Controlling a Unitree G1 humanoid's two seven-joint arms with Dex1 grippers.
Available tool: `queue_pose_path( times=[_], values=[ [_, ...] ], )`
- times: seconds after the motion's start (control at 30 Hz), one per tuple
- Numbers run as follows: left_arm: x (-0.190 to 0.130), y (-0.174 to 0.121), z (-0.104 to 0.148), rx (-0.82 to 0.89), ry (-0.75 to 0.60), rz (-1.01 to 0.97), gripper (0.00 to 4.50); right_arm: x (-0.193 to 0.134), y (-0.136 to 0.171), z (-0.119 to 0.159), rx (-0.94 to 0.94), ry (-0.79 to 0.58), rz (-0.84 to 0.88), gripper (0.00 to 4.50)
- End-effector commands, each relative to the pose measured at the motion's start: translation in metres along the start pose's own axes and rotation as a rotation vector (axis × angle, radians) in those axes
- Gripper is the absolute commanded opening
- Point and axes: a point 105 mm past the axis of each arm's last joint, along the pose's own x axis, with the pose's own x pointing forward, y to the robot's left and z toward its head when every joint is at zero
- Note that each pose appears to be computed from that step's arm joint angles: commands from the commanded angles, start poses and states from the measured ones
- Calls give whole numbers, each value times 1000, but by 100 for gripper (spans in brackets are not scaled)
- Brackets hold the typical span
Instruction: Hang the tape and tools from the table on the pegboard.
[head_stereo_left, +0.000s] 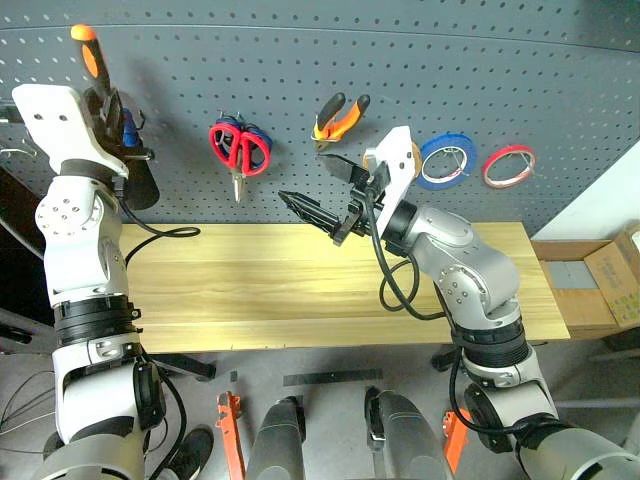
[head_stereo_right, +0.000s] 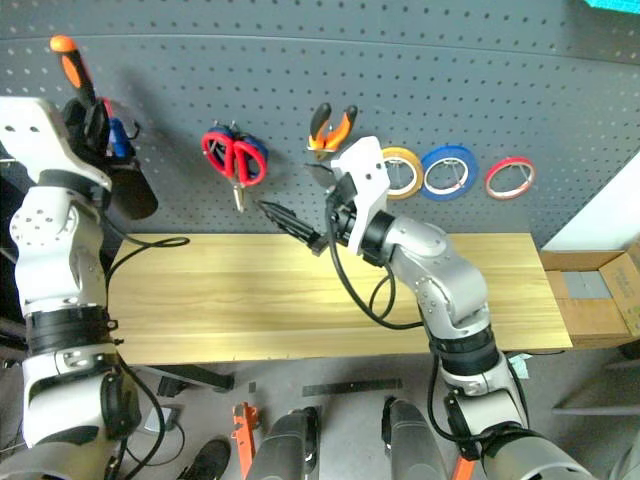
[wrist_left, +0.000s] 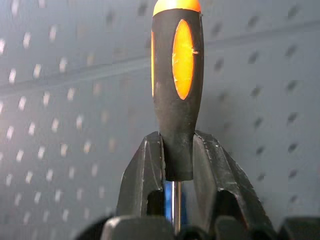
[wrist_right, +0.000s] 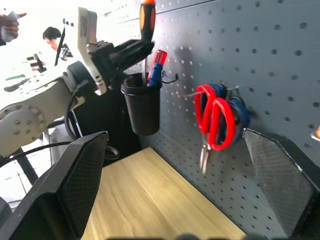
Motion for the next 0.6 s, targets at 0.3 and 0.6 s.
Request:
queue_pose_path(
  times=[0.3, 0.6],
  values=[
    [-11, 8, 44, -62, -102, -55, 430, -5, 6, 3, -37, -6, 58, 450],
    [-122, -96, -36, -300, 341, -711, 430, -57, -36, -70, -20, 219, -43, 450]
  ],
)
